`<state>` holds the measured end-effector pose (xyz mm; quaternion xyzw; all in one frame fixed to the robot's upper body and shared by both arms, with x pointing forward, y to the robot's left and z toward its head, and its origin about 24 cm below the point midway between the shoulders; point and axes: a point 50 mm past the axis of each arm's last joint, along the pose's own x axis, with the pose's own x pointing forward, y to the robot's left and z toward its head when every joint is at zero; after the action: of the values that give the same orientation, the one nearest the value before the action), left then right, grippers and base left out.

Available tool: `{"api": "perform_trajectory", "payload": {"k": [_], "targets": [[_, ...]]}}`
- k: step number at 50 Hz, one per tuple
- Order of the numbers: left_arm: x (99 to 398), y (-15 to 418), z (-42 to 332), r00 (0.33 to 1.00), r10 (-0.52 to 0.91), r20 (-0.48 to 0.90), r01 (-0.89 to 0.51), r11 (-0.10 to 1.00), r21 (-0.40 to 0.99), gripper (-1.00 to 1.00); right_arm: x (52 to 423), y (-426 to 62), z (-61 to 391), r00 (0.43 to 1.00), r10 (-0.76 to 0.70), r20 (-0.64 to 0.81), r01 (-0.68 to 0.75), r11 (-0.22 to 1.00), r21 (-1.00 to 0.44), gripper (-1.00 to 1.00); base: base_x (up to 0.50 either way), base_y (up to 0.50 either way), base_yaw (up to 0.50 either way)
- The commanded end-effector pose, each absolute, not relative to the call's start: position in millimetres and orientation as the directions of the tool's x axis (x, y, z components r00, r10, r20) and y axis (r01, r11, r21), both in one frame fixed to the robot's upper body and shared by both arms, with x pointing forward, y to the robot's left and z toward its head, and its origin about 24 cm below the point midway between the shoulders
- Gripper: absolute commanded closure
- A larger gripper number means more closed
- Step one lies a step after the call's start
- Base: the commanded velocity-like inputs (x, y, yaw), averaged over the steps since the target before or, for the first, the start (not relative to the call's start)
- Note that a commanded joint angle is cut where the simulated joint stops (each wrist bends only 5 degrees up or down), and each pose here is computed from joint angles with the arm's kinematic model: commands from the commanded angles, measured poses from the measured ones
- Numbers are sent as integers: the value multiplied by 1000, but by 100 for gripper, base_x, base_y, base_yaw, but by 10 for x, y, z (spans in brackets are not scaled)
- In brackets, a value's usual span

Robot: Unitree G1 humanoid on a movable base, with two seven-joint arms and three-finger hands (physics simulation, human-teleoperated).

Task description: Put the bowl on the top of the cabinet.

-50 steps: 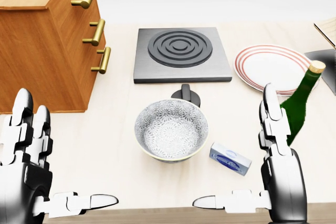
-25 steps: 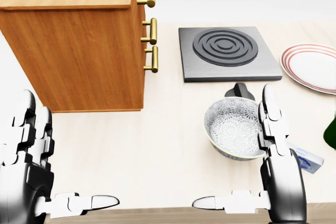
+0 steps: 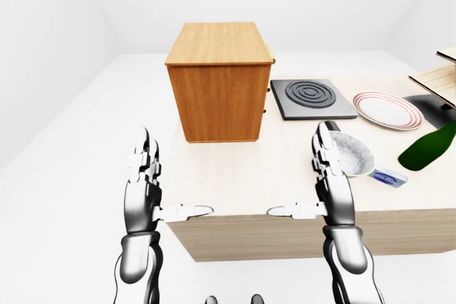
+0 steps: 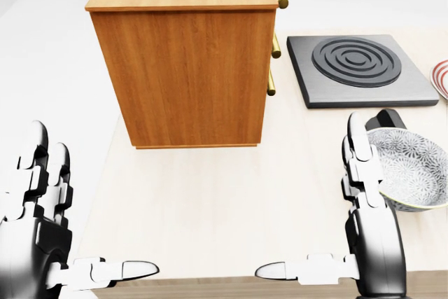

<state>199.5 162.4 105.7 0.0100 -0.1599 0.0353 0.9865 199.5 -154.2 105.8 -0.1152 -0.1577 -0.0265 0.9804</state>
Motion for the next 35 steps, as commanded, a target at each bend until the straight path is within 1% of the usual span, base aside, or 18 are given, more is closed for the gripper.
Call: {"api": "perform_trajectory", "payload": {"k": [1, 17, 35], "targets": [[1999, 1621, 1057, 946, 65, 316, -71, 997, 7, -100, 2009, -1546, 1045, 950, -16, 310, 86, 973, -213, -100, 0, 0, 0], [2011, 1620, 1055, 946, 68, 316, -74, 997, 8, -100, 2026, -1552, 1036, 951, -16, 308, 84, 974, -209, -100, 0, 0, 0], [2008, 1594, 1038, 950, 46, 308, -52, 999, 13, -100, 2024, -1541, 1030, 953, -10, 304, 78, 974, -212, -100, 26, 0, 0]]}}
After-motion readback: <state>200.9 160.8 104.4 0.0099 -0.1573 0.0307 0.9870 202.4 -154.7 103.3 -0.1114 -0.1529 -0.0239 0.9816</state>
